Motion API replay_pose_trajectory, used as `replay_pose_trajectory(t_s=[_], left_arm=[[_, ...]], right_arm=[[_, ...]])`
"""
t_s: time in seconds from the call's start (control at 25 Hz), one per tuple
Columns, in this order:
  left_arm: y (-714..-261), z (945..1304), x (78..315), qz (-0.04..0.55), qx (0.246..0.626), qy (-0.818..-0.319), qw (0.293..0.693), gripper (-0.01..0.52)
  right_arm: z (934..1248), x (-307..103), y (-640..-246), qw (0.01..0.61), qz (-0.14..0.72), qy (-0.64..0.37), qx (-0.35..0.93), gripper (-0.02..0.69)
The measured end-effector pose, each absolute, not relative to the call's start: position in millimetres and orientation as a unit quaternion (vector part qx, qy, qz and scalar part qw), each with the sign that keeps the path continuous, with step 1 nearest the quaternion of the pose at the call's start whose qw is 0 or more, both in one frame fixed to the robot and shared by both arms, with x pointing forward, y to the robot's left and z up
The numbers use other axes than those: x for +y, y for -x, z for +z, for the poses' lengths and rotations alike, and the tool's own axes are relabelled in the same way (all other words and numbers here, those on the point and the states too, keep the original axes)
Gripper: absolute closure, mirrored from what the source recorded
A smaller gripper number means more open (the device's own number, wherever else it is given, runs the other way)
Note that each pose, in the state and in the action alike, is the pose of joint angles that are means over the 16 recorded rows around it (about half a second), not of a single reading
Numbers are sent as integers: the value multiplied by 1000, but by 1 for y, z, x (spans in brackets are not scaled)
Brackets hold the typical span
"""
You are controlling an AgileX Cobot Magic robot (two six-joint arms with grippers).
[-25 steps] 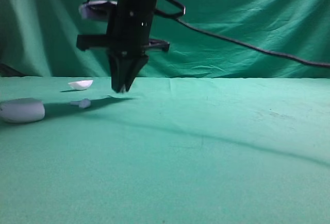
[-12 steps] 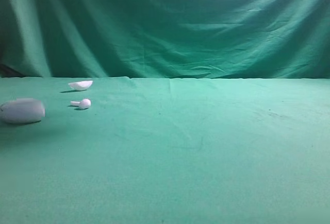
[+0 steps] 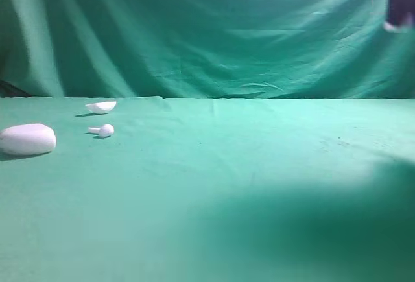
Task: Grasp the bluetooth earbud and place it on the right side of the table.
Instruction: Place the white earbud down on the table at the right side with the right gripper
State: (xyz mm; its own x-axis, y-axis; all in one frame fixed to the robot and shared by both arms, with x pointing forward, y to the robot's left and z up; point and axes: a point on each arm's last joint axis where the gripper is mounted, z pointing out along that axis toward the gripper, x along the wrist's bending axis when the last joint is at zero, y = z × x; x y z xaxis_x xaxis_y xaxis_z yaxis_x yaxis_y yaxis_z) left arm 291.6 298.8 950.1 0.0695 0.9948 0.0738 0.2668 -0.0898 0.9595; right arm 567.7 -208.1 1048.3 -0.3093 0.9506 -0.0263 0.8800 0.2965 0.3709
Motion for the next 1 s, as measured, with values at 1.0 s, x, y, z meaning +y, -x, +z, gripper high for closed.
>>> replay_pose_trajectory(t_s=[1.0], left_arm=[[-292,950,299,433,527,-598,421,514]], right_arm=[[929,-236,-534,120,142,-602,777,443]])
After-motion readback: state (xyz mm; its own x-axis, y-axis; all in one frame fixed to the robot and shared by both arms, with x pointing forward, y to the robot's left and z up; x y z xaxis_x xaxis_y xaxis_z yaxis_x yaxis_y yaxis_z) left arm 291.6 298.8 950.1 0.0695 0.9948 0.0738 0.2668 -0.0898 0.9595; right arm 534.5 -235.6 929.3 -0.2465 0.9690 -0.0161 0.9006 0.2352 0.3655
